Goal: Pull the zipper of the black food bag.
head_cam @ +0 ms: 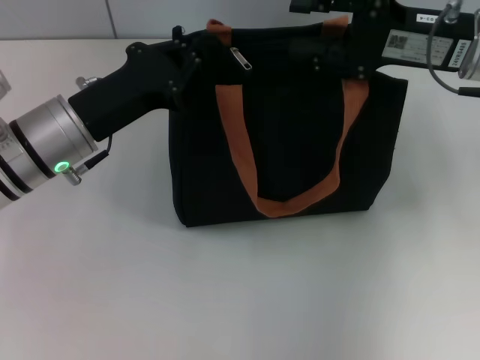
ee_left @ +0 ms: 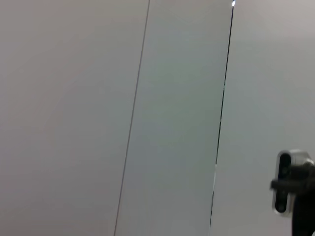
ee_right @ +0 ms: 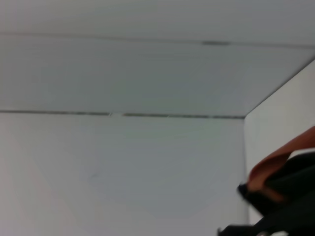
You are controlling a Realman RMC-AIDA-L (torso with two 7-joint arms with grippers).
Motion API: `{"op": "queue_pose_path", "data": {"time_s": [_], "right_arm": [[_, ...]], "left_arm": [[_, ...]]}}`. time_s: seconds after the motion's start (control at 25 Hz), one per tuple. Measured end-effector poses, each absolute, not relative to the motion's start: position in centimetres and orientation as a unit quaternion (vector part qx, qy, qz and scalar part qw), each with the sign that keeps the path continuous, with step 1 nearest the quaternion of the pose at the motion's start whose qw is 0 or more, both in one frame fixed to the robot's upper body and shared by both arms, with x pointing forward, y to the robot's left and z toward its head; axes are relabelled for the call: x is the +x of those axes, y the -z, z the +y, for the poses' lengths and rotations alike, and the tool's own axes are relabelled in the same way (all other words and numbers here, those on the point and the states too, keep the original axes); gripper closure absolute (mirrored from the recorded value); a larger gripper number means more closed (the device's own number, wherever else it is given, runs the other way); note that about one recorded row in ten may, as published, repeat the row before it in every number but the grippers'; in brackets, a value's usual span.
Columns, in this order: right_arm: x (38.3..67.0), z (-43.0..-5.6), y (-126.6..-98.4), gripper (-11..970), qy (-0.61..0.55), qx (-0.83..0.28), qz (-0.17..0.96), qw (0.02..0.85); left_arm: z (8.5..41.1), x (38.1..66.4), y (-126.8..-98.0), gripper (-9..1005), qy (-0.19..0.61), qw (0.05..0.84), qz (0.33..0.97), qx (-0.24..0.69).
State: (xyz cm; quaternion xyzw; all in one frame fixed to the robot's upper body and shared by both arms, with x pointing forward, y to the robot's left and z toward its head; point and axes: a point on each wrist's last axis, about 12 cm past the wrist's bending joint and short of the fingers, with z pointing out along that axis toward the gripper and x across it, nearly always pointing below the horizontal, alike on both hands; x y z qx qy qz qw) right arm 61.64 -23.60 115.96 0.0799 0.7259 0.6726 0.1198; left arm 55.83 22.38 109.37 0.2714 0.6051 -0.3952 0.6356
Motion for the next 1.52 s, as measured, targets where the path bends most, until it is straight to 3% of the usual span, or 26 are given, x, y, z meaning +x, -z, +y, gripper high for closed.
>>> {"op": "queue_pose_path", "data": {"time_s": [1.0, 1.52], "right_arm": [[62.4, -20.8, -116.0, 365, -0.654, 0.045, 0.744, 0.132], [62.3, -19.1, -116.0, 364, -0.640, -0.045, 0.742, 0.196]], "left_arm": [[21.9, 56.5, -110.2, 966, 0.399, 0.646, 0.591, 0.273], [21.8, 56.4, -110.3, 964, 0.404, 0.646, 0.588, 0.273]]}}
